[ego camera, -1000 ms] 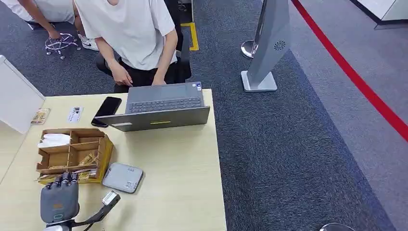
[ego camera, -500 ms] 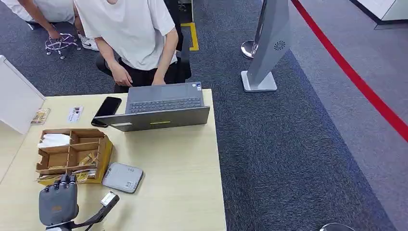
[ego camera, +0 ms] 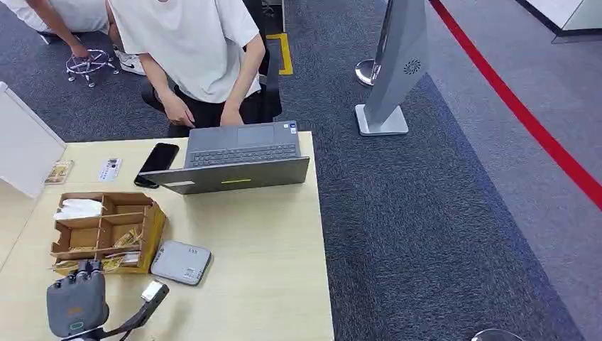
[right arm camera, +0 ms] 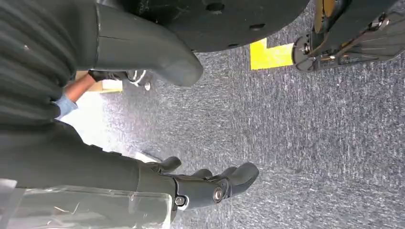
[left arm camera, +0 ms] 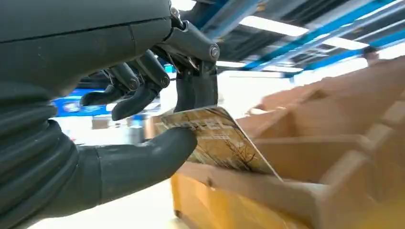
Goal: Pass the card to the sensor for recognition and then transmit it.
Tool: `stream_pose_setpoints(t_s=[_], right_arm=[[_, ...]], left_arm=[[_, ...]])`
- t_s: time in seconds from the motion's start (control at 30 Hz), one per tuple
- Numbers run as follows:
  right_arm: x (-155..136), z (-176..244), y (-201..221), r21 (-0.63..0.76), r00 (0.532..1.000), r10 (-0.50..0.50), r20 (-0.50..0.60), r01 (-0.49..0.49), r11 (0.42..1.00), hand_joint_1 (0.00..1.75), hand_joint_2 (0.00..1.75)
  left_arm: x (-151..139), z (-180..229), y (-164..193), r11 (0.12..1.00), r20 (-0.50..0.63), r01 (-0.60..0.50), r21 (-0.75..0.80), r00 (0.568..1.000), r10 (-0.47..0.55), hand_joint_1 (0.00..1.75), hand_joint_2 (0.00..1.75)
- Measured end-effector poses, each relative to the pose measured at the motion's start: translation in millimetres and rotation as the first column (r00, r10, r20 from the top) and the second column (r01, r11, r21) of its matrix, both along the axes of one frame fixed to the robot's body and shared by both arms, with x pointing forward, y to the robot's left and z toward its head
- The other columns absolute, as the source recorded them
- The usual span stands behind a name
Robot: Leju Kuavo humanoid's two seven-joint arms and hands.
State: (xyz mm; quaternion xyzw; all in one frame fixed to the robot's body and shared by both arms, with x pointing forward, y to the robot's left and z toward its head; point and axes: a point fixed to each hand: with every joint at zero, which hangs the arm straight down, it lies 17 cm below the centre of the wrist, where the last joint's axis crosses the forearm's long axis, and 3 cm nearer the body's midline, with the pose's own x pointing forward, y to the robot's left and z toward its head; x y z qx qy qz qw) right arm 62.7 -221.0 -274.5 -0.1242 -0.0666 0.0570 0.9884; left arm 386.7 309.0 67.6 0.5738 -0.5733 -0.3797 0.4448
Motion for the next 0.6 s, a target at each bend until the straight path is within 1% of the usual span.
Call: stream_pose_setpoints(t_s=[0.03, 0.1, 0.2, 0.3, 0.47, 0.6], right_arm=[[-0.3, 0.0, -0.4, -0.001, 1.0, -0.003, -0.001, 0.003, 1.0, 0.0, 1.75], [-0.5, 0.0, -1.1, -0.003, 1.0, -0.014, -0.002, 0.014, 1.0, 0.0, 1.75], [-2.4, -0.1, -3.6, -0.01, 0.999, -0.051, -0.006, 0.051, 0.999, 0.0, 1.75], [-3.0, -0.1, -3.5, -0.009, 0.998, -0.065, -0.007, 0.065, 0.998, 0.0, 1.75], [-3.6, -0.1, -3.2, -0.008, 0.997, -0.072, -0.009, 0.071, 0.997, 0.0, 1.75], [-3.7, -0.1, -3.3, -0.008, 0.997, -0.074, -0.009, 0.074, 0.997, 0.0, 1.75]], left_arm=[[-0.5, 2.8, 3.2, 1.0, 0.006, -0.024, -0.003, 1.0, 0.024, 1.75, 1.75], [-1.0, 14.1, 0.6, 0.999, 0.031, -0.034, 0.002, 0.999, 0.034, 1.75, 1.75], [0.5, 41.4, -20.2, 1.0, 0.097, 0.021, 0.023, 0.995, -0.023, 1.75, 1.75], [-0.4, 55.4, -40.0, 0.996, 0.131, 0.081, 0.041, 0.988, -0.086, 1.75, 1.75], [-3.3, 66.0, -56.2, 0.989, 0.156, 0.135, 0.061, 0.977, -0.143, 1.75, 1.75], [-4.7, 69.6, -61.2, 0.986, 0.164, 0.153, 0.068, 0.973, -0.163, 1.75, 1.75]])
